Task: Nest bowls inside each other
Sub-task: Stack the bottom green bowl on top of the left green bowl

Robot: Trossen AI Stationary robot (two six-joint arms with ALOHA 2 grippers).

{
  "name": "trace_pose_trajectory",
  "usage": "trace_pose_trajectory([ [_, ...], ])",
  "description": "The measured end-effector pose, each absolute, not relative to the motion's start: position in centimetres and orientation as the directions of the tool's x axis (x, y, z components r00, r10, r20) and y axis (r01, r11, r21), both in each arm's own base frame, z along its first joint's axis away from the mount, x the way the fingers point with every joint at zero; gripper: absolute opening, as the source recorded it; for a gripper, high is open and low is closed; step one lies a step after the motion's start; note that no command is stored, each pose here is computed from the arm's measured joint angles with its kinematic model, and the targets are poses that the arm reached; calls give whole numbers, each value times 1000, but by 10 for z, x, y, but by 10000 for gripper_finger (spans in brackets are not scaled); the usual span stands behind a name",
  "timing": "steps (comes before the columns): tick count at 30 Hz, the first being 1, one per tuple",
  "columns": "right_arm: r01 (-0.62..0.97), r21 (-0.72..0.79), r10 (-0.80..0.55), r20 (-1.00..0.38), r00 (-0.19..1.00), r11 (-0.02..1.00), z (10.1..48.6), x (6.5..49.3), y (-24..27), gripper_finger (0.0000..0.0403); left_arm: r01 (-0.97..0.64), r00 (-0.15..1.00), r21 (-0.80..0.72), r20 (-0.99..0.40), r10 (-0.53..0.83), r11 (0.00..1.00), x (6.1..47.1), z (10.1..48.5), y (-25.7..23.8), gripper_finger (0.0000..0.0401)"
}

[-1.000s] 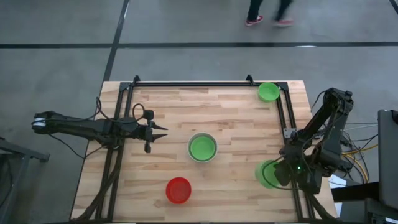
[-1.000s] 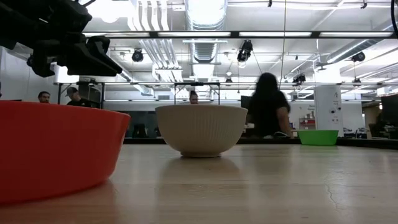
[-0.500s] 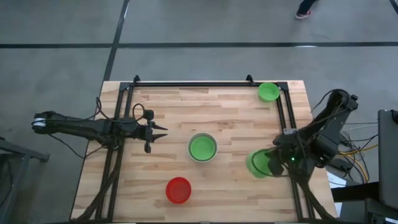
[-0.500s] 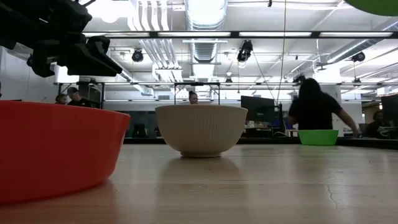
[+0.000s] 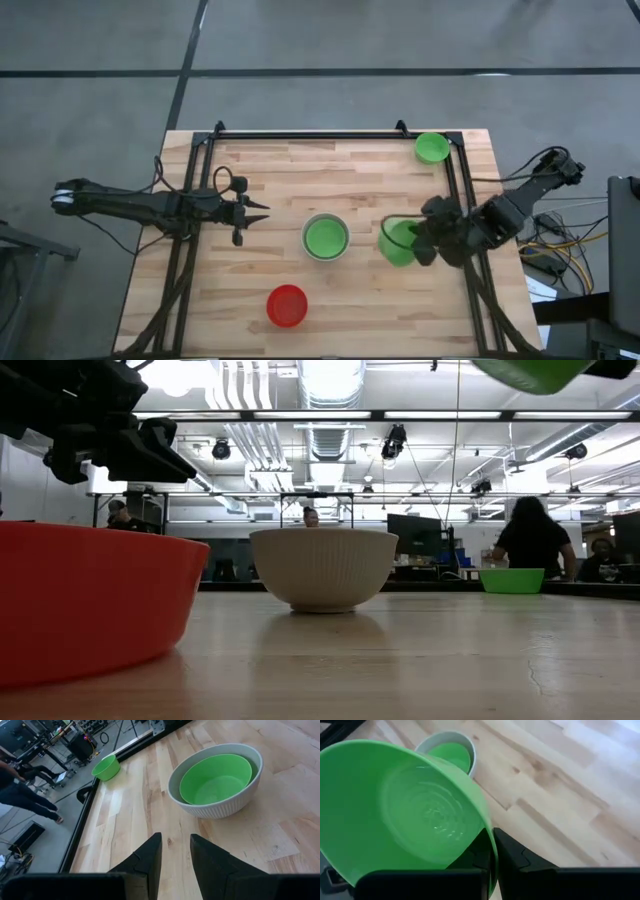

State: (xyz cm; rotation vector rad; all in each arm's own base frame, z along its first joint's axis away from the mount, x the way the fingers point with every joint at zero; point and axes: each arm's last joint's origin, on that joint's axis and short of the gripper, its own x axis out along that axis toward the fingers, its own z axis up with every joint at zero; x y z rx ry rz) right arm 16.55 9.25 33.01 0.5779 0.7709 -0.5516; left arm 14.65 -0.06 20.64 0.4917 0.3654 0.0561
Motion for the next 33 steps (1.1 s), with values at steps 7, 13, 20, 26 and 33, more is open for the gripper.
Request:
trace_pose_trajectory([
  [7,646,291,-228,-770,596,706,329,188,66,8,34,934,471,-330,140,881,147,206,-1,108],
  [13,633,302,-212,-768,605,712,327,207,47,8,34,934,471,-330,140,881,146,206,-1,108],
  [20,609,298,-166,-792,588,735,314,236,30,8,36,933,471,-333,140,881,146,206,-1,108],
  [26,607,324,-117,-811,573,726,302,256,12,8,36,933,471,-333,140,881,146,206,-1,108],
  [33,615,353,-60,-834,549,705,294,279,-8,8,36,933,471,-333,140,881,146,206,-1,108],
])
